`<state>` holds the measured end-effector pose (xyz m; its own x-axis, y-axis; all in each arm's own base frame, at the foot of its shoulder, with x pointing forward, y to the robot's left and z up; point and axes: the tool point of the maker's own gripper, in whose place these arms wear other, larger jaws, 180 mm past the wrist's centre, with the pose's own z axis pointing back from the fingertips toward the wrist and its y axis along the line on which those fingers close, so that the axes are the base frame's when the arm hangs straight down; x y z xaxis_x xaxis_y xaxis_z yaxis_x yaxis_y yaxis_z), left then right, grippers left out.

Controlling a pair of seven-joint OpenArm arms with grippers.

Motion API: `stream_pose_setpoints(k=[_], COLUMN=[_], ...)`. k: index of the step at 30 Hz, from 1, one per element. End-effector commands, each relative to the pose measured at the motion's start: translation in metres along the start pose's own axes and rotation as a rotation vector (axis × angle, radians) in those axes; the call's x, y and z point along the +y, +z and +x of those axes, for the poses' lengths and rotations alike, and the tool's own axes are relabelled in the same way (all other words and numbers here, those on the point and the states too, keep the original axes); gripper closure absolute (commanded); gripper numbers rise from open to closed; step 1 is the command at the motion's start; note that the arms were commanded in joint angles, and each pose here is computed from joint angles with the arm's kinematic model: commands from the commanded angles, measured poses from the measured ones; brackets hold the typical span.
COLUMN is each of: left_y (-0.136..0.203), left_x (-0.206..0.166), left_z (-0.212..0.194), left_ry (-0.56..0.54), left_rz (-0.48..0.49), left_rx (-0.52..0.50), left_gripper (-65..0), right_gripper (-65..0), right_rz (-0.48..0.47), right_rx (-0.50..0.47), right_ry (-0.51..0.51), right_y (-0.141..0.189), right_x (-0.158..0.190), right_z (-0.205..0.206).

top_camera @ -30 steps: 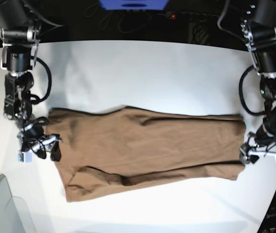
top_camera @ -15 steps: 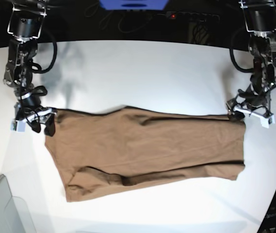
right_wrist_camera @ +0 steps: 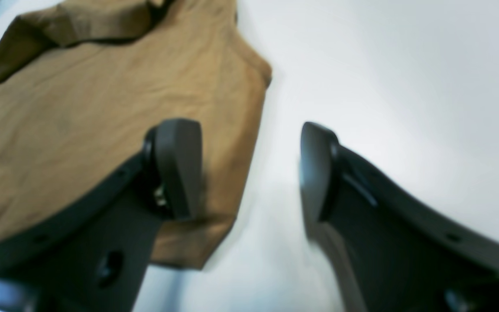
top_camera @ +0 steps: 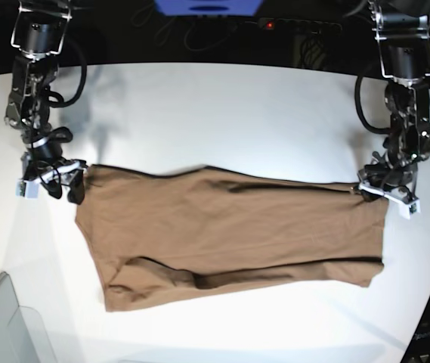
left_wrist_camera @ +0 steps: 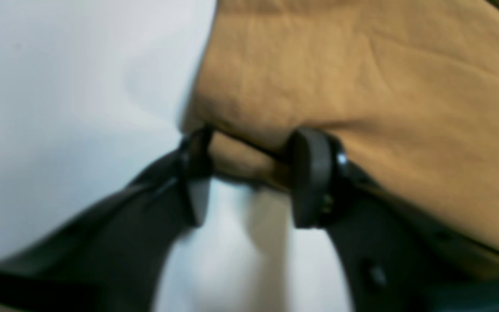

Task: Layout the t-shirt on the table in an organized manner, then fold the t-shirt properly
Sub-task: 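Regrasp the shirt edge with both grippers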

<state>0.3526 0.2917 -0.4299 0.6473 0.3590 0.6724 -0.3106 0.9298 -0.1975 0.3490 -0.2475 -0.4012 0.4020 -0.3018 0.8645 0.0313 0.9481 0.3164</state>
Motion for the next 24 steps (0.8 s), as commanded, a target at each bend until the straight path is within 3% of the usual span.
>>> stream_pose_setpoints(k=[1,3,6,11,18,24], left_y=[0.0,0.001,0.002,0.006,0.035,0.045], left_x=[0.003,0.003,0.004,0.009,-0.02,-0.014], left_z=[-0.013,-0.014,-0.016,-0.023,-0.003,0.012], left_ry=[0.004,0.003,0.001,0.004,-0.072,0.0], left_rz=[0.009,0.008,0.01,0.013,-0.058,-0.049], left_rx=[0.063,0.07,0.074,0.08,0.034,0.02], left_gripper=[-19.8,-9.8,0.0,-0.3,-0.2,-0.2], right_gripper=[-36.7,-36.7,-36.7,-36.7,-36.7,-36.7], right_rz=[0.017,0.017,0.019,0.017,0.022,0.02], right_rx=[-0.063,-0.062,-0.061,-0.062,-0.064,-0.048], right_ry=[0.01,0.008,0.007,0.006,0.019,0.005], right_y=[-0.002,-0.002,-0.002,-0.002,-0.004,-0.003], right_x=[0.002,0.002,0.003,0.002,0.003,0.003], right_z=[0.023,0.022,0.021,0.021,0.025,0.016])
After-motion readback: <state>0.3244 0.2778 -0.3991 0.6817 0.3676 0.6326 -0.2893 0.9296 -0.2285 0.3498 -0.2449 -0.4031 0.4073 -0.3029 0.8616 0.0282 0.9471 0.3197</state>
